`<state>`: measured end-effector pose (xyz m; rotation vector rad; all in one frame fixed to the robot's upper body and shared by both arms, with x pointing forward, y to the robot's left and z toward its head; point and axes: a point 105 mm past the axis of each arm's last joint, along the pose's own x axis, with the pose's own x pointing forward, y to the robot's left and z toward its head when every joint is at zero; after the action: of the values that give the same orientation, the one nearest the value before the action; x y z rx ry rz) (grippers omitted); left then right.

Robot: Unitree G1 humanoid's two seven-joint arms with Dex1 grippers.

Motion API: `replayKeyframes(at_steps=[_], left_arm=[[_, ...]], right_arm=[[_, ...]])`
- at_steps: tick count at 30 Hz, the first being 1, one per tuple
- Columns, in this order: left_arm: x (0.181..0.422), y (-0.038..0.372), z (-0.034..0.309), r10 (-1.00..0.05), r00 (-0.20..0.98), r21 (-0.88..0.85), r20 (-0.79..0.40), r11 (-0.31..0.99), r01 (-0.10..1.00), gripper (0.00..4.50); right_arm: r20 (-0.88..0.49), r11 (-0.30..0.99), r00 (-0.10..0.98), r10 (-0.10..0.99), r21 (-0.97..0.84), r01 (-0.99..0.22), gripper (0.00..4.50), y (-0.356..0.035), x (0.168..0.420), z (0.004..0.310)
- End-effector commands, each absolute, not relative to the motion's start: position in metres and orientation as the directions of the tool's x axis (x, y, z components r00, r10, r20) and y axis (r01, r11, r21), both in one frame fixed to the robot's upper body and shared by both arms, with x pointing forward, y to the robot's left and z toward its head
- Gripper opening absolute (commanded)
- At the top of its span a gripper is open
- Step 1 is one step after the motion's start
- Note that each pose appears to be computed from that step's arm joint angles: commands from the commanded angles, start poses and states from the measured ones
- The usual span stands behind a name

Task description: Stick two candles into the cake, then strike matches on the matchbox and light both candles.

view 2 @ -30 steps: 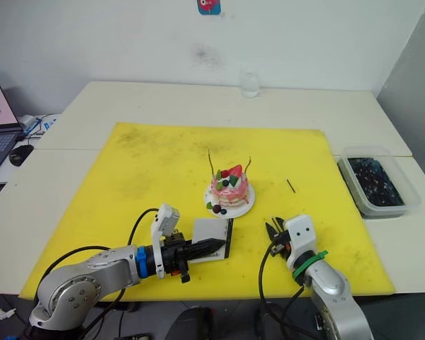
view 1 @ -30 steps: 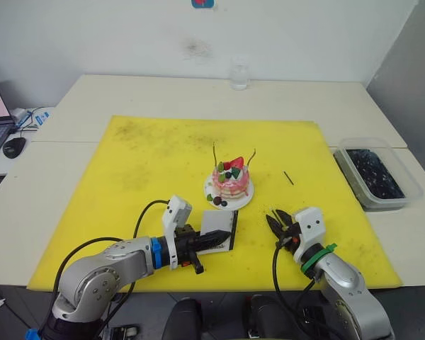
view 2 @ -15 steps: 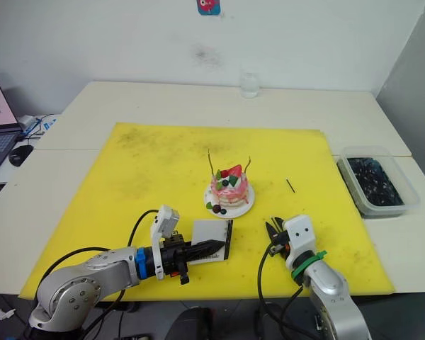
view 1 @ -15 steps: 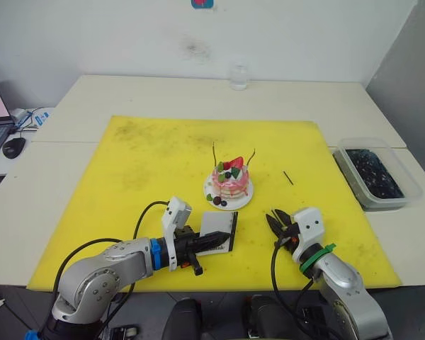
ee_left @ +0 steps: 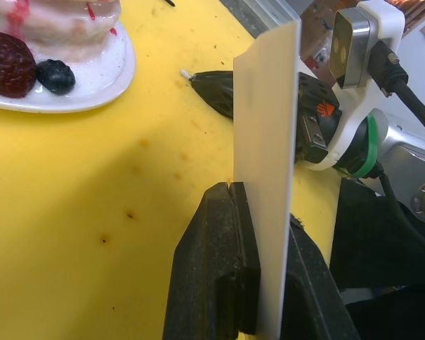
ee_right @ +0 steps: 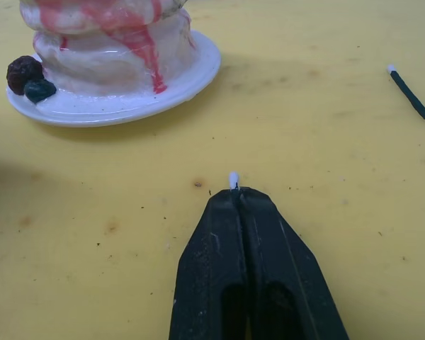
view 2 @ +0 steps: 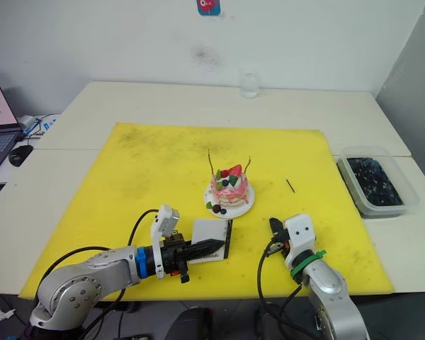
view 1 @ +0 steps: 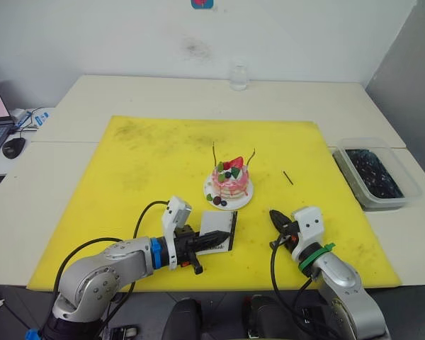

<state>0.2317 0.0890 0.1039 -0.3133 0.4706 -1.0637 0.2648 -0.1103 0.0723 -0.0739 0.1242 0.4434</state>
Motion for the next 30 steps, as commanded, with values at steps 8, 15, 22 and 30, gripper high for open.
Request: replayKeyframes(at_steps=[8, 15, 22, 30], left_arm=[[0.235, 0.079, 0.121, -0.911, 0.379, -0.445, -0.165, 0.411, 0.795, 0.00], [0.243, 0.066, 0.143, -0.927, 0.359, -0.431, -0.109, 0.370, 0.823, 0.00], [0.247, 0.059, 0.152, -0.928, 0.365, -0.455, -0.081, 0.360, 0.814, 0.00], [0.245, 0.059, 0.153, -0.922, 0.379, -0.473, -0.083, 0.371, 0.799, 0.00]], right_arm=[[-0.064, 0.834, 0.855, 0.515, -0.190, -0.517, 0.03, -0.119, 0.251, 0.128], [-0.133, 0.542, 0.654, 0.745, -0.453, -0.708, 0.03, -0.103, 0.224, 0.178], [-0.238, 0.328, 0.521, 0.820, -0.552, -0.767, 0.03, -0.084, 0.215, 0.187], [-0.288, 0.280, 0.508, 0.812, -0.571, -0.772, 0.03, -0.077, 0.219, 0.177]])
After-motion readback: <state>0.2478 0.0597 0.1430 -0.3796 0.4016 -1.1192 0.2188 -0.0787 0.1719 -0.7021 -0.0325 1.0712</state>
